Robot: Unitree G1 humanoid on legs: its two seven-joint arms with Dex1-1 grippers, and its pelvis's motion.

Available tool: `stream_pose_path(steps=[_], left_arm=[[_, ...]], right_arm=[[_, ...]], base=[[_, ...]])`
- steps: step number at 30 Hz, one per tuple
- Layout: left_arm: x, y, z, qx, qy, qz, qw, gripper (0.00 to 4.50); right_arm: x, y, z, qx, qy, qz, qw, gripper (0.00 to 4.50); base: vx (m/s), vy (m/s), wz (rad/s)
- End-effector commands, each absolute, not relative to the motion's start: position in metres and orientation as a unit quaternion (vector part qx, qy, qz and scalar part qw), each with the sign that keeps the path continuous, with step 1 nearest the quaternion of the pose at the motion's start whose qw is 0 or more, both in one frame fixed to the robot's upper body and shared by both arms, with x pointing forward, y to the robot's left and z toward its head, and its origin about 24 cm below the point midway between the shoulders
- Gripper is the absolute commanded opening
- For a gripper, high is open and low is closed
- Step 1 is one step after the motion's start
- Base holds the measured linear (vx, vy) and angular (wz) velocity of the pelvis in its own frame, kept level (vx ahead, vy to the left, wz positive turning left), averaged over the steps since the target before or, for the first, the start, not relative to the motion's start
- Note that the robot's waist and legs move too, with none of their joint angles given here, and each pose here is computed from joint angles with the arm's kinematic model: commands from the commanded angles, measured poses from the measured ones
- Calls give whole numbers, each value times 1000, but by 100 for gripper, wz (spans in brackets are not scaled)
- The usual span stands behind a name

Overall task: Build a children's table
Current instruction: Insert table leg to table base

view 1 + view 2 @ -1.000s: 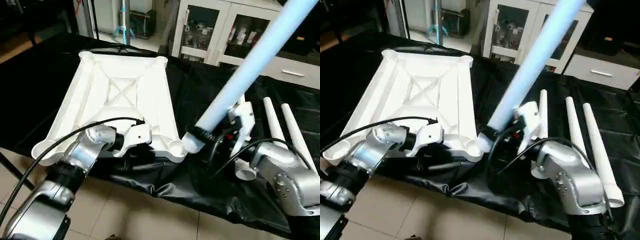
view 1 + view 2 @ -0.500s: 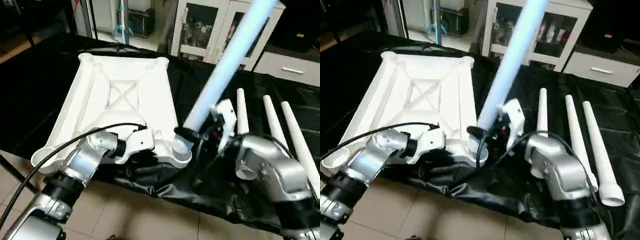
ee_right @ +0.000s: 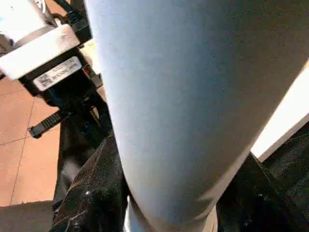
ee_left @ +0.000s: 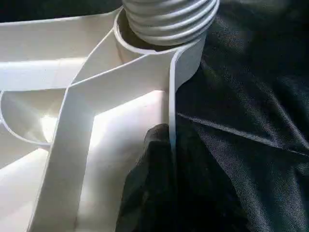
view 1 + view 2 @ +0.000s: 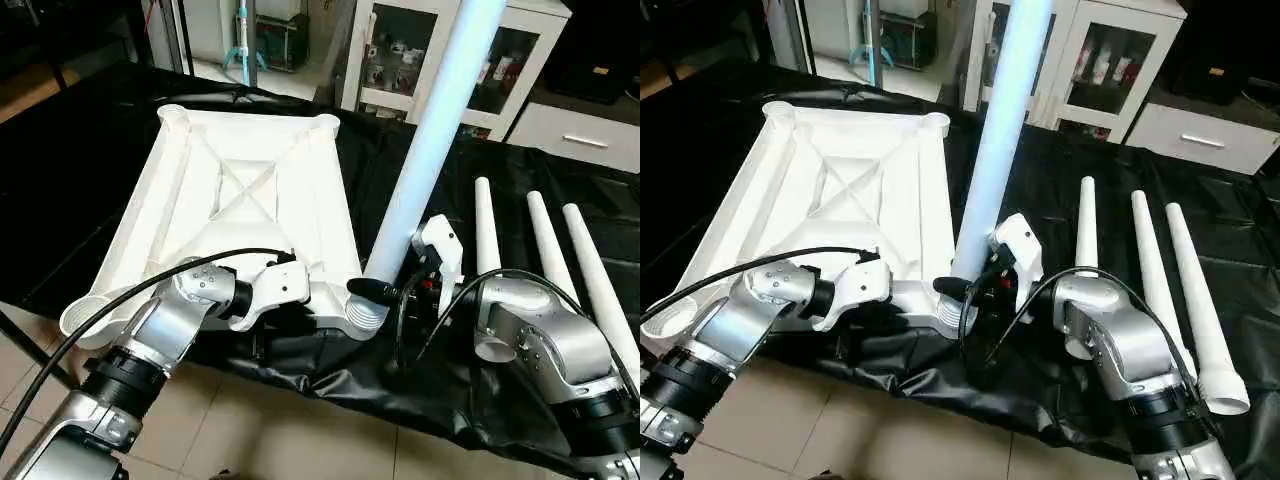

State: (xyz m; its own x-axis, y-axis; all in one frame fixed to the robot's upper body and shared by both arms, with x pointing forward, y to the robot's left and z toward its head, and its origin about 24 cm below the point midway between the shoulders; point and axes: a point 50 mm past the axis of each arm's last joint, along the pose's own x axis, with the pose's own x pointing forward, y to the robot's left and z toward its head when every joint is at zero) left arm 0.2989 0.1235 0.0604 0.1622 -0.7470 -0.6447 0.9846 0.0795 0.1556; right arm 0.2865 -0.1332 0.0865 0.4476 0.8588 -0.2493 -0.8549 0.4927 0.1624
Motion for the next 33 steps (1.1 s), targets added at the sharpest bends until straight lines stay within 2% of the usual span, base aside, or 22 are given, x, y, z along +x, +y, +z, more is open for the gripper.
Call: stream_pose_path(steps=[1, 20, 33], left_arm=[[288, 116, 47, 278, 222, -637, 684, 2], [289, 117, 47, 287, 227, -638, 678, 2], [289, 120, 44, 291, 231, -631, 682, 2]], right_arm=[[291, -136, 86, -8, 156, 499, 853, 189], [296, -127, 69, -29, 188, 524, 830, 189], [302, -136, 49, 40, 210, 464, 860, 189]], base=[[0, 0, 0], [0, 0, 0], [0, 0, 0]])
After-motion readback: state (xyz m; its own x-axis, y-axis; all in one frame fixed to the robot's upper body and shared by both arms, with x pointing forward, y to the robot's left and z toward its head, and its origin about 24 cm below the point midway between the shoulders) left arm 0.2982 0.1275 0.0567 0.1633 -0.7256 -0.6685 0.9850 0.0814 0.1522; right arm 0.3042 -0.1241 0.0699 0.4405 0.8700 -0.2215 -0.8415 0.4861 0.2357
